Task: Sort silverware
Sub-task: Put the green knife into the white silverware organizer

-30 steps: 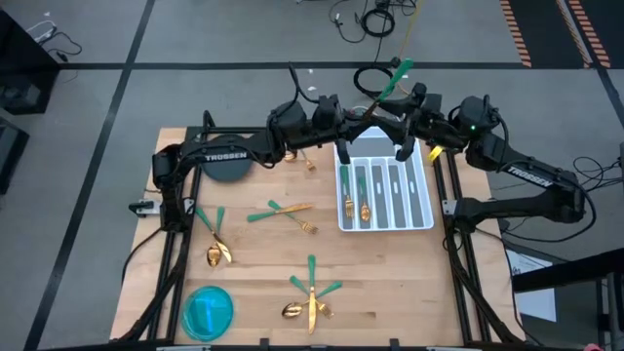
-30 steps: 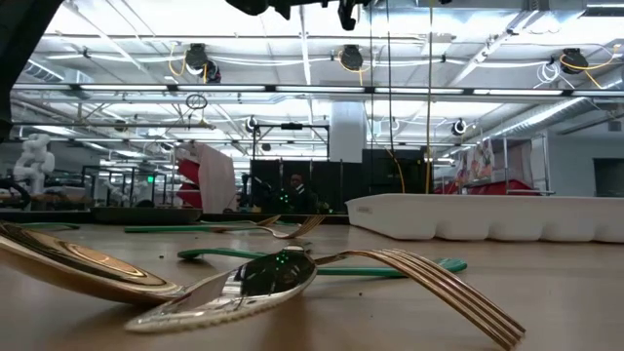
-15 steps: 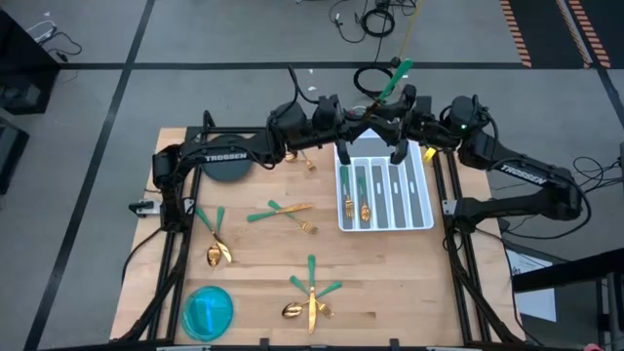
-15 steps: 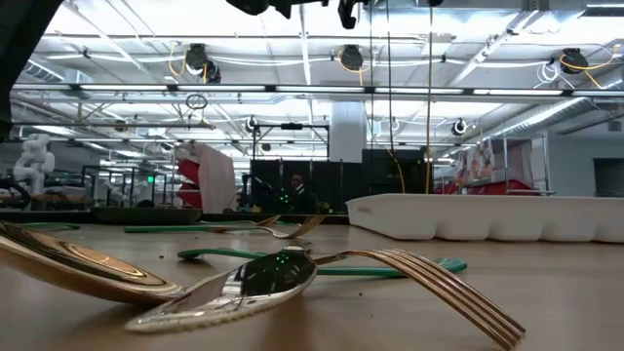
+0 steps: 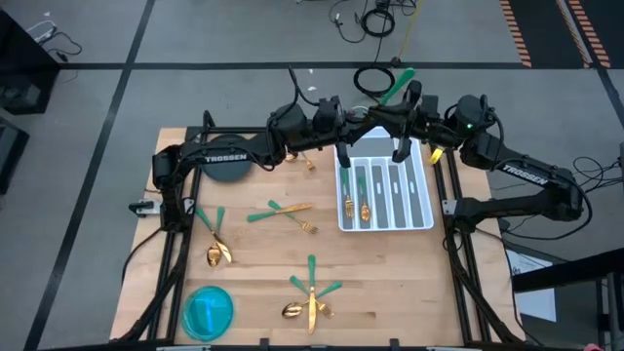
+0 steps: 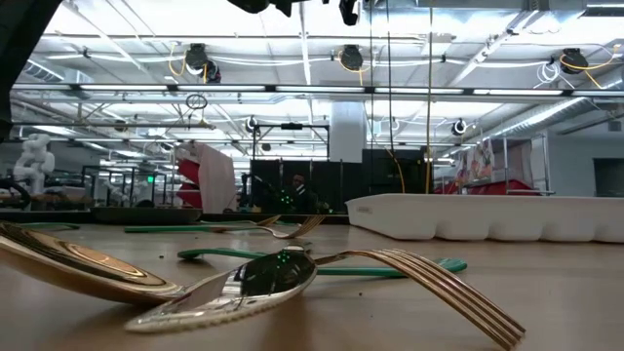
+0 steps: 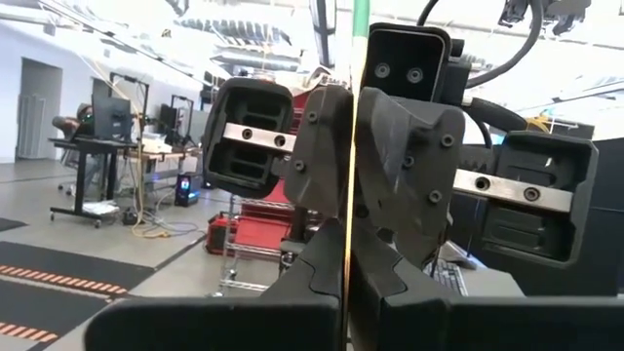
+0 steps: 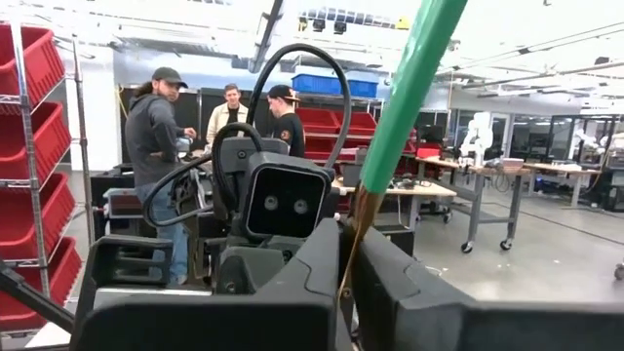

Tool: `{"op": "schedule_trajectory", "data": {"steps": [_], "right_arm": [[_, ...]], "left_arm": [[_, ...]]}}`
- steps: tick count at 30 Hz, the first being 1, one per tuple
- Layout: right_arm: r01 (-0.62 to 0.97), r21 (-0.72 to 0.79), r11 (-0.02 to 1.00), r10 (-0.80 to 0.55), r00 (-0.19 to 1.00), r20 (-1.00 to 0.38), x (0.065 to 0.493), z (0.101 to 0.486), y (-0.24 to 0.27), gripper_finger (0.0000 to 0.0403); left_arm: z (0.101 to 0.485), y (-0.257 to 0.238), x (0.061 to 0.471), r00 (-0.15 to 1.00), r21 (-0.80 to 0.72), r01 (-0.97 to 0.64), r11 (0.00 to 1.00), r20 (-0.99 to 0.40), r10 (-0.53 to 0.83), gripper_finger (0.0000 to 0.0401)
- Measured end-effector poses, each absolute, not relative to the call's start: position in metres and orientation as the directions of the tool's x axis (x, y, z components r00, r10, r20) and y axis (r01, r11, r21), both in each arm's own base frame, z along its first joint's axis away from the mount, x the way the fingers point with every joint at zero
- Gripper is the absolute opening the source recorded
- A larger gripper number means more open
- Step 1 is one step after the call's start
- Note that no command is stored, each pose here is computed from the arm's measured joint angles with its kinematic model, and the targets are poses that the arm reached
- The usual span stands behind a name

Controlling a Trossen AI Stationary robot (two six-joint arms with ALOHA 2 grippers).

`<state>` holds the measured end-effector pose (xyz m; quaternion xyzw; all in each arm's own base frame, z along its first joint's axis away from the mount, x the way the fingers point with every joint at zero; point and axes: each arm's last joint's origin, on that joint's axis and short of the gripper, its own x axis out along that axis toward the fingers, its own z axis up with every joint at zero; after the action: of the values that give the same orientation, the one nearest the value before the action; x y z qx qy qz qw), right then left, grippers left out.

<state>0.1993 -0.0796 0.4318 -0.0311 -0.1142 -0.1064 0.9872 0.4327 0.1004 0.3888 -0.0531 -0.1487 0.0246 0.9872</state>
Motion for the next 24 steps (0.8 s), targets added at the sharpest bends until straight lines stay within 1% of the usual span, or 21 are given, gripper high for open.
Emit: {"op": "schedule_trajectory", "data": {"steps": [4, 7, 9, 13, 16, 20, 22, 24], "right_arm": [[0.221, -0.045, 0.974, -0.205, 0.951, 0.232, 0.199, 0.432, -0.080, 0.0002], [0.248, -0.050, 0.967, -0.230, 0.945, 0.232, 0.198, 0.432, -0.080, 0.0001], [0.270, -0.056, 0.961, -0.251, 0.940, 0.231, 0.196, 0.433, -0.079, 0.0001], [0.285, -0.063, 0.957, -0.262, 0.933, 0.246, 0.188, 0.437, -0.078, 0.0000], [0.298, -0.047, 0.953, -0.282, 0.935, 0.215, 0.183, 0.435, -0.079, 0.0000], [0.325, -0.034, 0.945, -0.316, 0.936, 0.154, 0.179, 0.430, -0.081, 0.0001], [0.335, -0.025, 0.942, -0.329, 0.934, 0.139, 0.175, 0.430, -0.081, 0.0001], [0.338, -0.009, 0.941, -0.334, 0.934, 0.123, 0.170, 0.429, -0.081, 0.0001]], "left_arm": [[0.389, 0.101, 0.433, 0.955, -0.093, -0.040, 0.995, 0.290, 0.065, 0.0002], [0.387, 0.101, 0.433, 0.959, -0.092, -0.044, 0.995, 0.275, 0.068, 0.0020], [0.383, 0.102, 0.434, 0.970, -0.098, -0.047, 0.994, 0.233, 0.069, 0.0037], [0.370, 0.106, 0.436, 0.991, -0.122, -0.067, 0.990, 0.106, 0.080, 0.0068], [0.362, 0.106, 0.436, 0.997, -0.097, -0.074, 0.993, 0.026, 0.077, 0.0085], [0.354, 0.105, 0.435, 0.995, -0.086, -0.070, 0.994, -0.076, 0.063, 0.0096], [0.356, 0.103, 0.432, 0.995, -0.089, -0.053, 0.995, -0.091, 0.045, 0.0097], [0.362, 0.101, 0.427, 0.996, -0.094, 0.000, 0.996, -0.093, -0.009, 0.0098]]}}
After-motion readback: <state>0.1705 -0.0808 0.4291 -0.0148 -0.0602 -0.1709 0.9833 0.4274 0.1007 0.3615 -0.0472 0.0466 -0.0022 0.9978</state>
